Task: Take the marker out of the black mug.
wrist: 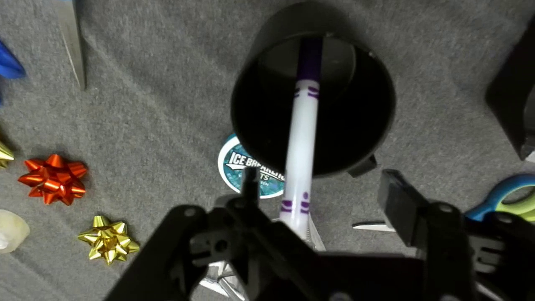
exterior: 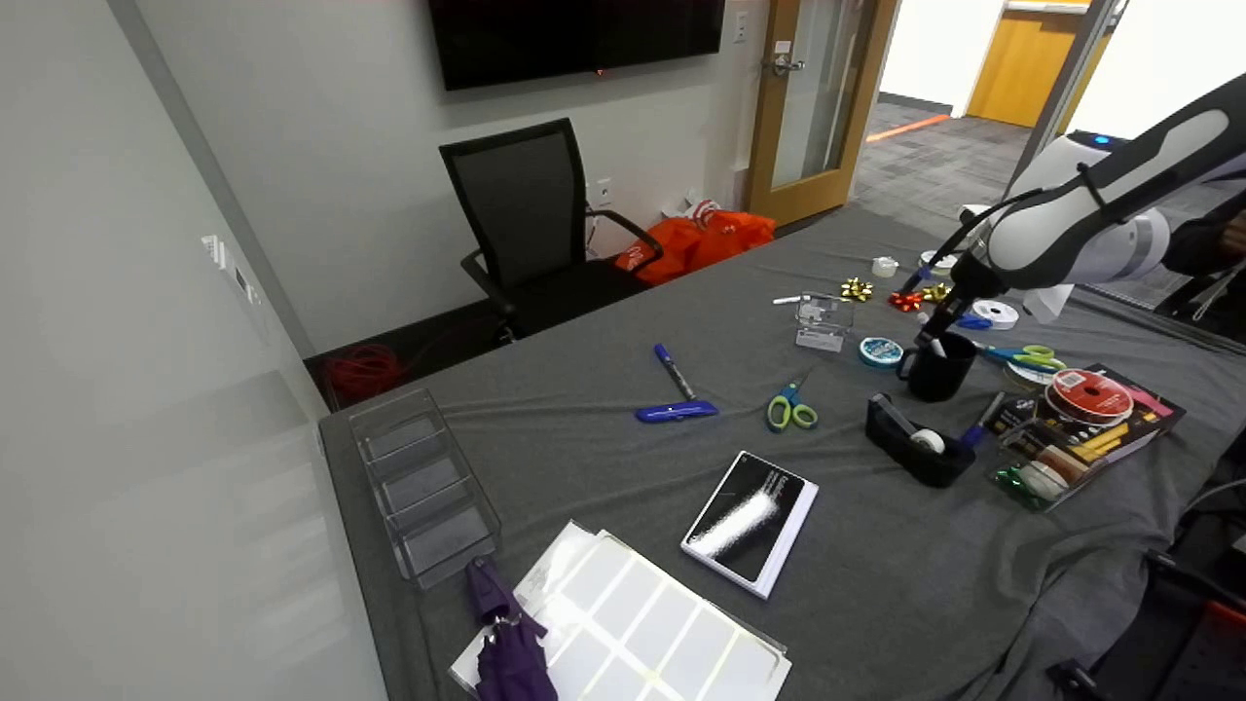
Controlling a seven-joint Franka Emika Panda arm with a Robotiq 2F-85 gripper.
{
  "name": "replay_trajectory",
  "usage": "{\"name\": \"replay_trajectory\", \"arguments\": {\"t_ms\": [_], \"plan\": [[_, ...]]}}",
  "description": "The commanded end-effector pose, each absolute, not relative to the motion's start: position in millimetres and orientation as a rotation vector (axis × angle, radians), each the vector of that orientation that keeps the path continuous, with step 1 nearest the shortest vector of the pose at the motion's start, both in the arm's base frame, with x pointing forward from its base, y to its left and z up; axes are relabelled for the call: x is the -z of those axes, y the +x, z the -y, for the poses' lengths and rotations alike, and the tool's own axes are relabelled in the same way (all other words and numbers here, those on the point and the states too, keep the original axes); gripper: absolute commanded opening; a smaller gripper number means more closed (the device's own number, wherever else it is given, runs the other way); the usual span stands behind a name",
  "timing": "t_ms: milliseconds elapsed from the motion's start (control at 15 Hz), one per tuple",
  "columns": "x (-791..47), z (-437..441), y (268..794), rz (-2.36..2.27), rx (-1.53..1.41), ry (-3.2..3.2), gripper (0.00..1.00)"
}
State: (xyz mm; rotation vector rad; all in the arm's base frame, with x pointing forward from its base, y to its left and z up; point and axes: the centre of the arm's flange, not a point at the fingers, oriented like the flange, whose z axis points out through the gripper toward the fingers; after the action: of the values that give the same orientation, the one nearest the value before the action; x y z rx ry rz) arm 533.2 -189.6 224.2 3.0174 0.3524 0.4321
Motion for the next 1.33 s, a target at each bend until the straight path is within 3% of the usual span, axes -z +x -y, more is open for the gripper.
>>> {"name": "replay_trajectory", "arguments": {"t_ms": [0, 400, 1267], "plan": [[-223, 190, 527, -0.368, -0.474, 3.039, 0.45], [-227, 195, 525, -0.359, -0.492, 3.047, 0.02], [-292, 181, 520, -0.361, -0.624, 3.157, 0.04]]}}
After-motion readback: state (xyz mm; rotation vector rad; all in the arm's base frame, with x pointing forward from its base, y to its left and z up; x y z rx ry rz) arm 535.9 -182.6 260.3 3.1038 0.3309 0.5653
